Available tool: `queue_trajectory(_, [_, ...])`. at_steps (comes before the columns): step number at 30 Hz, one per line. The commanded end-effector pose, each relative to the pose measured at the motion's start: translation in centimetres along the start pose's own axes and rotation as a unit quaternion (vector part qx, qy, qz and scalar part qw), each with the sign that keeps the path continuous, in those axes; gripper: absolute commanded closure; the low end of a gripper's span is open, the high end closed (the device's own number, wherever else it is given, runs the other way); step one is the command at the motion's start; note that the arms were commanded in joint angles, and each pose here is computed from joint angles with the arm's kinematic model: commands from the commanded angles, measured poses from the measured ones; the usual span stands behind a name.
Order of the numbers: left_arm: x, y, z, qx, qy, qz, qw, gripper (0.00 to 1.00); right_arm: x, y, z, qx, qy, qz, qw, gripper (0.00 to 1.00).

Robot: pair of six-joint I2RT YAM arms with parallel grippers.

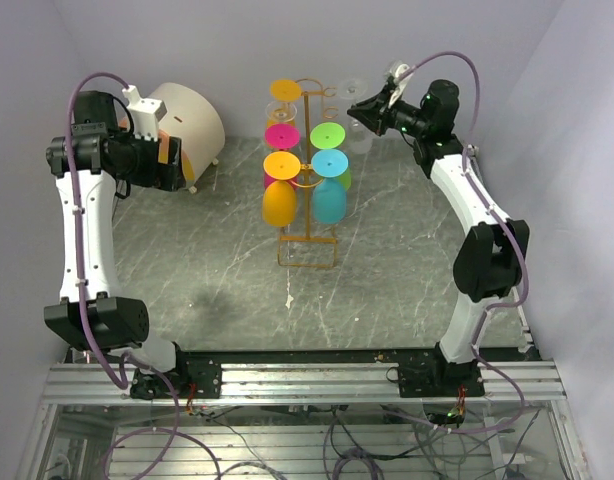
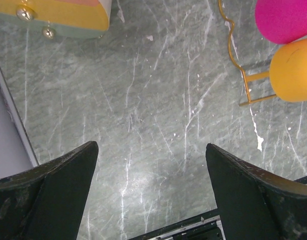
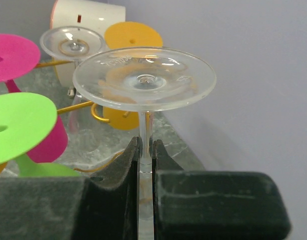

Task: Place the wine glass upside down on the wine glass rack

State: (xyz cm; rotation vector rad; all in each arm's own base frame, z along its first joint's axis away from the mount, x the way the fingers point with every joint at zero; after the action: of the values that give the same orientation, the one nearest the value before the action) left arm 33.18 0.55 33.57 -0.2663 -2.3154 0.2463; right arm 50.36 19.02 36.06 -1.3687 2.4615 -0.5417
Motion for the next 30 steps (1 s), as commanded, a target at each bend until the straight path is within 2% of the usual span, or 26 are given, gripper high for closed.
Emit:
queue_trajectory(1, [0.5, -0.5, 0.3, -0.011, 0.012, 0.010, 1.000, 0.00, -2.2, 1.2, 0.0, 0.039, 0.002, -0.042, 0.998, 1.00])
queue_trajectory(21, [1.3, 1.6, 2.3, -0.003, 0.028, -0.069, 0.997, 0.00, -3.5, 3.3, 2.7, 0.038, 0.027, -0.059, 0.997, 1.00])
queue_trajectory(23, [1.7, 2.3, 2.4, -0.009, 0.029, -0.093, 0.995, 0.00, -3.2, 3.5, 2.9, 0.028, 0.031, -0.050, 0.998, 0.81])
queue_trajectory(27, [2.9, 3.0, 3.0, -0.043, 0.053, -0.119, 0.991, 0.00, -2.5, 3.5, 2.6, 0.027, 0.031, -0.022, 0.999, 0.50])
queue_trajectory(30, [4.4, 4.4, 3.8, -0.076, 0.079, -0.167, 0.980, 0.00, -1.8, 3.9, 2.2, 0.029, 0.025, -0.011, 0.999, 0.34])
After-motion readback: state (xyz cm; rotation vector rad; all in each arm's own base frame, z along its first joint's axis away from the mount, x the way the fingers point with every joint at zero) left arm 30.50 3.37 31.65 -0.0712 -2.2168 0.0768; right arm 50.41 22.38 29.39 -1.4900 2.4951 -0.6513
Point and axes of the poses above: each gripper's point midway between its finger pads, its own x axis back along the fingers, its own y axis along the line the jaws close on, z = x × y, the point moved 3 cm from there along x, back along the fingers, and after that the axes turned 15 degrees about x, right-handed, at the moved point
